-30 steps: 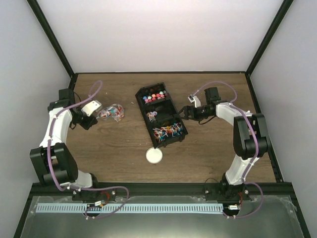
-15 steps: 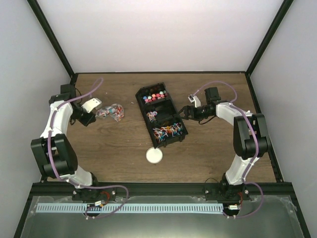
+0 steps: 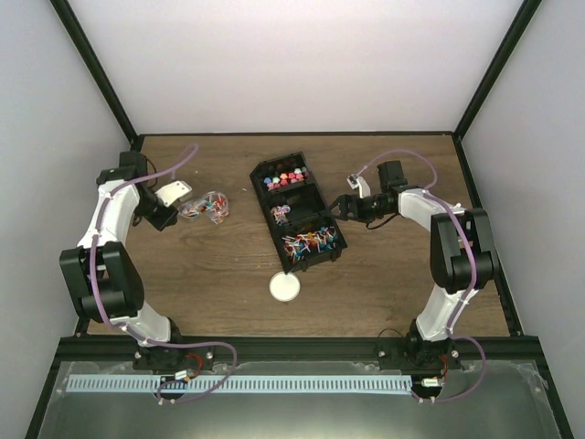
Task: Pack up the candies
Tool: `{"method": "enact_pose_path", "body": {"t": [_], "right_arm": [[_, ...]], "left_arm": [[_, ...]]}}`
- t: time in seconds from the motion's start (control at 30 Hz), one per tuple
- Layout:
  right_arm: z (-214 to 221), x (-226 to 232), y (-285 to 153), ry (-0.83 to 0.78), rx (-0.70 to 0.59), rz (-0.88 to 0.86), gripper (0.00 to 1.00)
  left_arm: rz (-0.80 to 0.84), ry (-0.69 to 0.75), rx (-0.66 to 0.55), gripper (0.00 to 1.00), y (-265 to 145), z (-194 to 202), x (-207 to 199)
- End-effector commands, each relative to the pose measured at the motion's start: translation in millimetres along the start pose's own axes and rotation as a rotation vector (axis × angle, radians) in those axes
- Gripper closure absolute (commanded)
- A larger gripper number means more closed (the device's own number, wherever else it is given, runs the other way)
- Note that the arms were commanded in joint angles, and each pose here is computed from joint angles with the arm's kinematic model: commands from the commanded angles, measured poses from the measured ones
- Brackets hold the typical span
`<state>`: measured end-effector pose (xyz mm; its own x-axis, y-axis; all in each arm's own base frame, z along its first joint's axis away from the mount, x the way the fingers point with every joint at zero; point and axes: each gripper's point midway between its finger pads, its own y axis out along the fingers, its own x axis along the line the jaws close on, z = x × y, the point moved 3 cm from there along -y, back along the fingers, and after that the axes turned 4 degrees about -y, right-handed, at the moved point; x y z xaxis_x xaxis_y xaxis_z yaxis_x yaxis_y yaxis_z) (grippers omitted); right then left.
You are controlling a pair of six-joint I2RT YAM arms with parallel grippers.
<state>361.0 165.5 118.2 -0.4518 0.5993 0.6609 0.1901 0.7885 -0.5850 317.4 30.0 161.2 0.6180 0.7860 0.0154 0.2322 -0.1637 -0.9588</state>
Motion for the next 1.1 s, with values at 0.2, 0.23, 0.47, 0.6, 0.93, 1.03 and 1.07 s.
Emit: {"method": "enact_pose_path", "body": {"t": [0.2,0.23,0.47,0.6,0.93,1.03,1.07], "right_arm": [[-13,2,-1,-0.01,-0.031,-0.025,0.0],[-14,2,-1,-0.01,-0.032,-0.025,0.0],[-13,3,-2,-0.01,-0.034,-0.027,0.0],[-11,3,-1,-0.005,-0.032,-0.029,0.0],[-11,1,0,0.001,-0.03,-0.028,0.0],[-10,1,1,0.004,-0.029,-0.028,0.0],[-11,1,1,0.004,-0.03,-0.027,0.0]], "left_arm": [[-0.028,0.052,0.041,0.96,-6,-10,2],[-0.031,0.056,0.05,0.96,-6,-9,3],[-0.048,0.08,0.087,0.96,-7,-9,2],[-0.06,0.087,0.105,0.96,-9,-9,2],[-0.089,0.121,0.137,0.96,-18,-20,-2],[-0.089,0.128,0.159,0.96,-17,-22,-5],[-0.092,0.133,0.163,0.96,-17,-23,-5]]}}
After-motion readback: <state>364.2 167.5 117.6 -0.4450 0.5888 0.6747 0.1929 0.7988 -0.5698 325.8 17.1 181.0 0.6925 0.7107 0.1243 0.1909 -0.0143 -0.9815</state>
